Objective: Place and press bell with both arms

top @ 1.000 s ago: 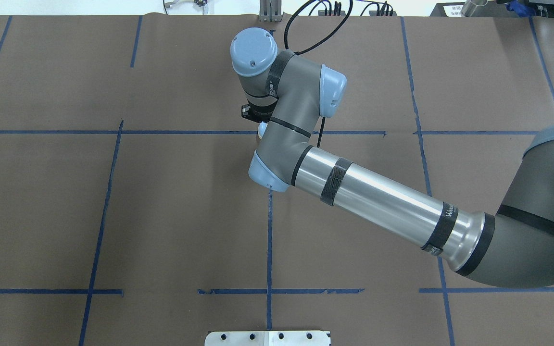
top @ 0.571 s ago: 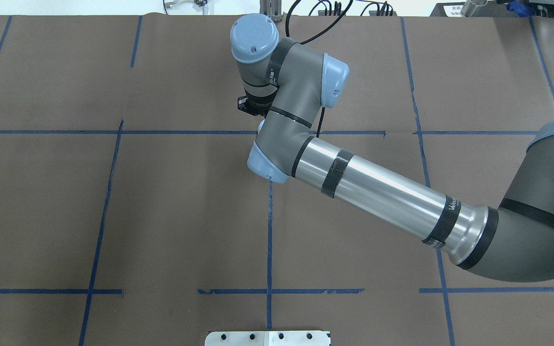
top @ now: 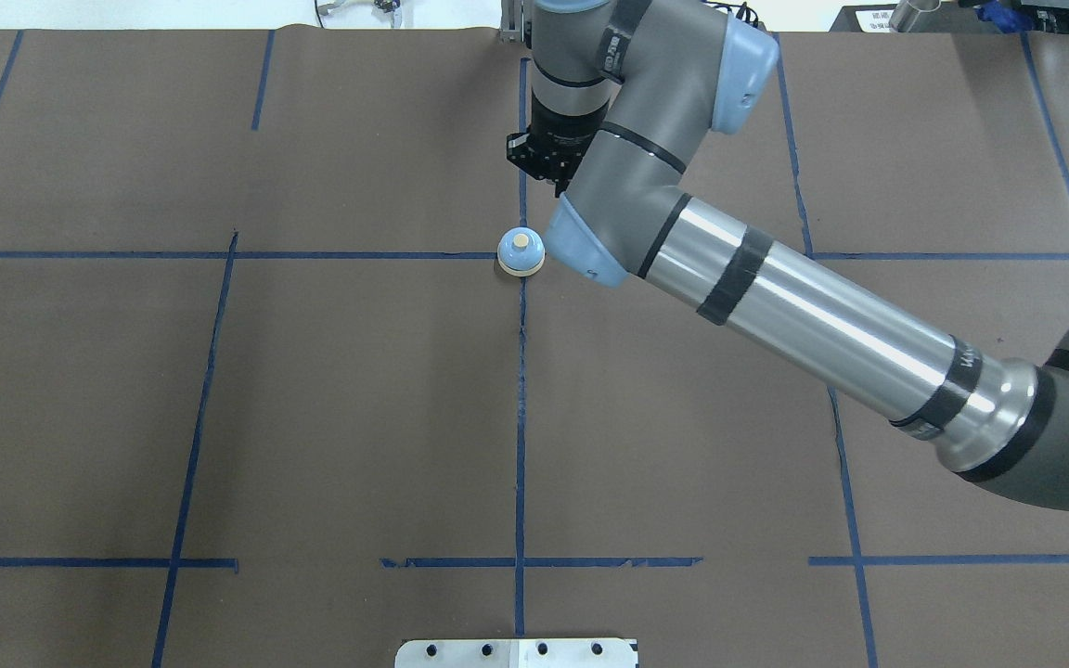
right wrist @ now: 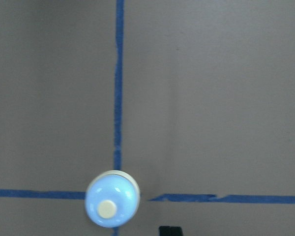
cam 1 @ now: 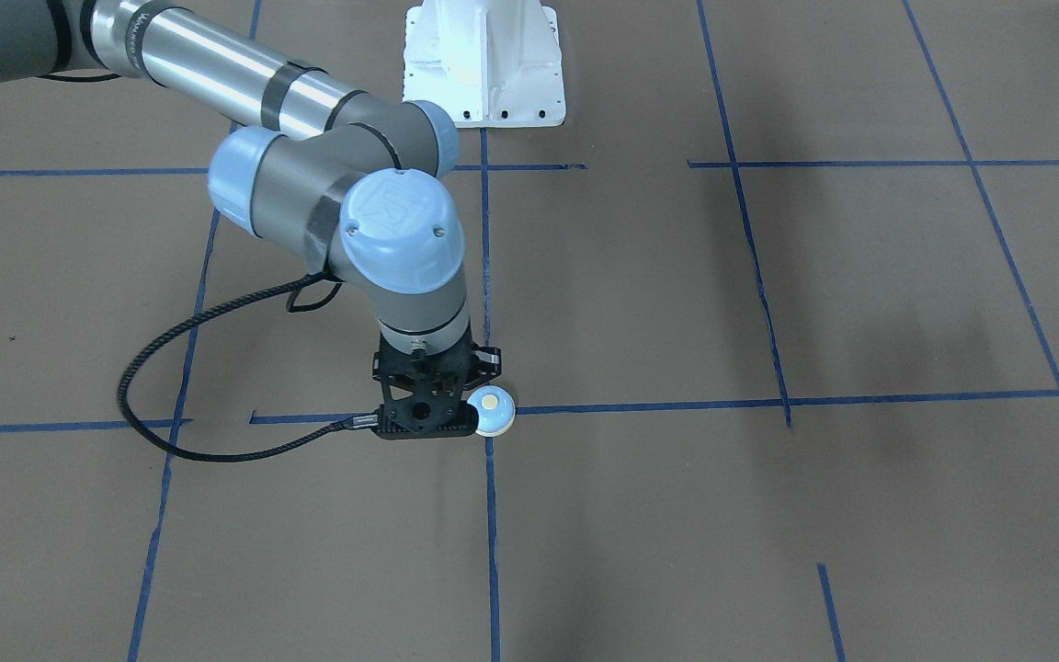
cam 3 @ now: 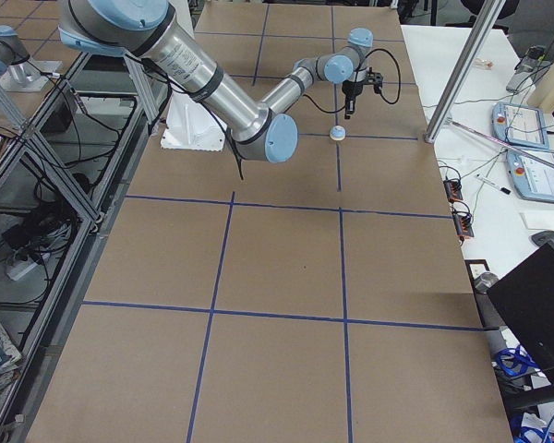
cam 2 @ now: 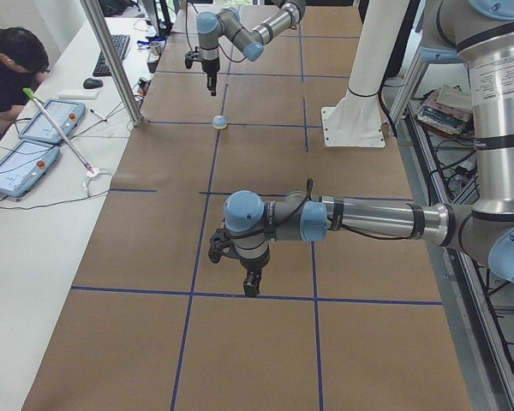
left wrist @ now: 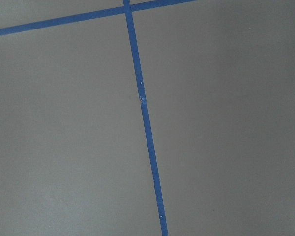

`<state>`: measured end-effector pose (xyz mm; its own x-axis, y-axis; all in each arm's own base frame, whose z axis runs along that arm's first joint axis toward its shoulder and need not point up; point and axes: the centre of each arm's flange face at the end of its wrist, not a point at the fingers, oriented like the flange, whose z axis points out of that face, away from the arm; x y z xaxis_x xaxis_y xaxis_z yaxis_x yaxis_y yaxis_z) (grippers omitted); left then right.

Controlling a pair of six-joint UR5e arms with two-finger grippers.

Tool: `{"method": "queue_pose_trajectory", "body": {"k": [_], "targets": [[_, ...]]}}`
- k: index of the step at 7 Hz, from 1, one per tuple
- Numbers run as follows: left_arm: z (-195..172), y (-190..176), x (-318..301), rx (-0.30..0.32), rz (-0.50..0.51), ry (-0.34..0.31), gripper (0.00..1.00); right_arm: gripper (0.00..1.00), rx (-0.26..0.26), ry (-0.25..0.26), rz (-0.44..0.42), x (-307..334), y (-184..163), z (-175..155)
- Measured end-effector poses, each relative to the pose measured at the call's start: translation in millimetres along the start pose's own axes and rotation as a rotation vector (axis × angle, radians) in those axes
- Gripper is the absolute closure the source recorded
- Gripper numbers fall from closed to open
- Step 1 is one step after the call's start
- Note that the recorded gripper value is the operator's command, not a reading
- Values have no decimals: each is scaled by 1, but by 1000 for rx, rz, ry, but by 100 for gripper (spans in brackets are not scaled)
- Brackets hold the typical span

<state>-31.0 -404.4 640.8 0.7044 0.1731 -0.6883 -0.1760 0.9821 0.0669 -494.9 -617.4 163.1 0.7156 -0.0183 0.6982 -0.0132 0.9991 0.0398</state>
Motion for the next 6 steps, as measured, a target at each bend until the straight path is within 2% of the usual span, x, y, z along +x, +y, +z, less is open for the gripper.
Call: {"method": "queue_pose_trajectory", "body": {"k": [2, 4, 5, 6], "targets": [[4, -4, -4, 18, -8, -2, 0, 97, -2, 43, -137, 133, 25, -23], [-4, -26, 0, 29, -12, -5, 0, 85, -24, 57, -273, 282, 63, -36], [-7, -45, 0, 29, -21, -6, 0, 65, -39, 78, -330, 350, 80, -40], [-8, -58, -1, 28, -25, -7, 0, 34, -61, 104, -377, 413, 95, -42]]}}
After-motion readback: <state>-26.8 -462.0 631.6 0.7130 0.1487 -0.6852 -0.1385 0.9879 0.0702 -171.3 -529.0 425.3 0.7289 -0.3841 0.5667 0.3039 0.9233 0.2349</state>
